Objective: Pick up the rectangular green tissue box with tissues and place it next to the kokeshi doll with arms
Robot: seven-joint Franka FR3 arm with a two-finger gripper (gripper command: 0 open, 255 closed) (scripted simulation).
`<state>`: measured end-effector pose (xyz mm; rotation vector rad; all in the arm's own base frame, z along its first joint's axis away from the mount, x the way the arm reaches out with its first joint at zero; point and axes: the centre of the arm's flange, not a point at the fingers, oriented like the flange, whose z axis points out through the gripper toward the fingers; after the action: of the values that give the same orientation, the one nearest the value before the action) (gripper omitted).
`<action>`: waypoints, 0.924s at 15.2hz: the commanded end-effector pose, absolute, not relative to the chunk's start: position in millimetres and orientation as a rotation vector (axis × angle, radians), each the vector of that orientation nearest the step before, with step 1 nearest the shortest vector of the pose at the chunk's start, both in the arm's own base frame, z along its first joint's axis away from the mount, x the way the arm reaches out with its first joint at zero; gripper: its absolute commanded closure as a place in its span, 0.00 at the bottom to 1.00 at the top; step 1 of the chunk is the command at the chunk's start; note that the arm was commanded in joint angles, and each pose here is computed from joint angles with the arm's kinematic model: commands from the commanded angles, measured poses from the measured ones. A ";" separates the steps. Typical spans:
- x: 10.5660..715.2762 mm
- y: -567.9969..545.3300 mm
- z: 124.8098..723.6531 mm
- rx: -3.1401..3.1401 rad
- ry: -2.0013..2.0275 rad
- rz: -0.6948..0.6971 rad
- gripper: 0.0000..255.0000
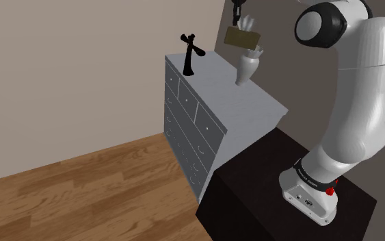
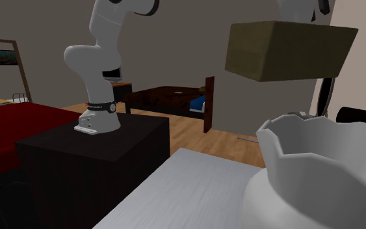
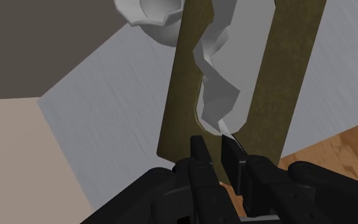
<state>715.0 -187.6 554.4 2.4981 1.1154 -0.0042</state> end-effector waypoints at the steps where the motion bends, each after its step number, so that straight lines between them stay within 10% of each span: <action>1: 714.5 -187.4 543.5 2.498 1.115 -0.003 1.00; 14: 714.5 -187.4 474.9 2.498 1.115 -0.003 1.00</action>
<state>714.8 -188.0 479.9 2.4979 1.1155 -0.0041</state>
